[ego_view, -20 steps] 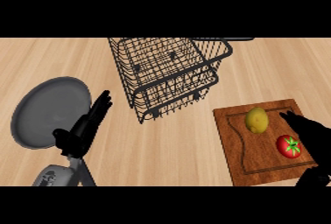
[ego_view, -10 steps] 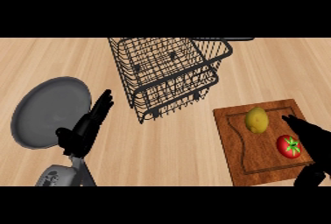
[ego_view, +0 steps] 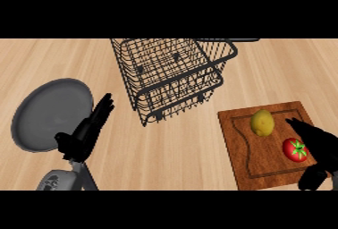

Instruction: Pick the tomato from the cutting board and place it in the tiered basket

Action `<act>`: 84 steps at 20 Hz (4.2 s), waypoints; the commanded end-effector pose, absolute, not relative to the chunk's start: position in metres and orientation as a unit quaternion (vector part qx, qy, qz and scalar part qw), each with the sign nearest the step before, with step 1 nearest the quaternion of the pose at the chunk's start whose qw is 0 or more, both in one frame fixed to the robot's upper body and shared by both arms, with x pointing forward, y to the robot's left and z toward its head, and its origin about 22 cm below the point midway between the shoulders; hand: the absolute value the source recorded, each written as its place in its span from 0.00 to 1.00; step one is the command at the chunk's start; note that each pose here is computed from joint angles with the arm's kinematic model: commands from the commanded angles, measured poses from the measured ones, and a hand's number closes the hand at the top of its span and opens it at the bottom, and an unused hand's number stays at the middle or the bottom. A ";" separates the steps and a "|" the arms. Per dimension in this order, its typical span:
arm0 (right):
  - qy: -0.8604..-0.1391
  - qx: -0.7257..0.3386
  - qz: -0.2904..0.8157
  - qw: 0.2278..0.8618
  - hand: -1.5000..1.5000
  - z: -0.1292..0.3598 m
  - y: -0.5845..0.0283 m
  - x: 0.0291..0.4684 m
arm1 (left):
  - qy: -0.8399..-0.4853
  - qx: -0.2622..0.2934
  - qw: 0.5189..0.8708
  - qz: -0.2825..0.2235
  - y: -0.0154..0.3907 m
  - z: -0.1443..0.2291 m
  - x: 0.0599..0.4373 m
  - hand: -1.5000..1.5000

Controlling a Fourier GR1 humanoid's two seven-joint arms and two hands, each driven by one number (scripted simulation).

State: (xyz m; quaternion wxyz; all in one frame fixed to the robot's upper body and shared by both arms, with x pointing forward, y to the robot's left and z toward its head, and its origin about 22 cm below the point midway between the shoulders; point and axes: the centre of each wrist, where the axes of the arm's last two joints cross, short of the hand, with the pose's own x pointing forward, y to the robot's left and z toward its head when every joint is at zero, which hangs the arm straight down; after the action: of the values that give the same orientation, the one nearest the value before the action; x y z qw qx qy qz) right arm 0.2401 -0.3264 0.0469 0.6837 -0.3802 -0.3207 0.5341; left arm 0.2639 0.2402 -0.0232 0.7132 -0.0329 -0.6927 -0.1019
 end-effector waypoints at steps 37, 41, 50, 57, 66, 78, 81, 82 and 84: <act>-0.472 -0.573 -0.012 0.670 1.00 0.128 -0.143 0.166 | -0.683 -0.020 0.723 -0.100 0.255 -0.024 0.266 0.50; -0.472 -0.591 -0.022 0.654 1.00 0.148 -0.124 0.165 | -0.684 -0.031 0.722 -0.101 0.231 -0.029 0.265 0.50; -0.489 -0.601 -0.048 0.631 1.00 0.183 -0.115 0.200 | -0.690 -0.044 0.713 -0.119 0.227 -0.020 0.278 0.50; -0.474 -0.602 -0.073 0.639 1.00 0.210 -0.119 0.254 | -0.693 -0.064 0.704 -0.142 0.216 -0.015 0.276 0.50; -0.455 -0.580 -0.055 0.674 1.00 0.244 -0.101 0.329 | -0.697 -0.073 0.699 -0.140 0.210 -0.008 0.289 0.50; -0.471 -0.509 -0.090 0.715 1.00 0.261 -0.091 0.397 | -0.701 -0.065 0.694 -0.151 0.204 -0.006 0.296 0.50; -0.470 -0.471 -0.105 0.739 1.00 0.257 -0.100 0.409 | -0.697 -0.069 0.697 -0.153 0.210 -0.009 0.290 0.50; -0.460 -0.443 -0.145 0.756 1.00 0.258 -0.114 0.409 | -0.698 -0.082 0.697 -0.142 0.196 -0.008 0.290 0.50; -0.446 -0.405 -0.171 0.780 1.00 0.262 -0.119 0.412 | -0.698 -0.075 0.695 -0.152 0.203 -0.006 0.294 0.50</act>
State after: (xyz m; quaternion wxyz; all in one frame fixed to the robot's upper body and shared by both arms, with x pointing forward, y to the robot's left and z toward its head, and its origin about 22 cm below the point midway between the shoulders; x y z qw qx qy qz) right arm 0.4043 -0.1116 0.2587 0.7055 -0.4876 -0.5132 -0.0335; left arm 0.2912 0.2029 -0.0080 0.6964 -0.0742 -0.6978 -0.1502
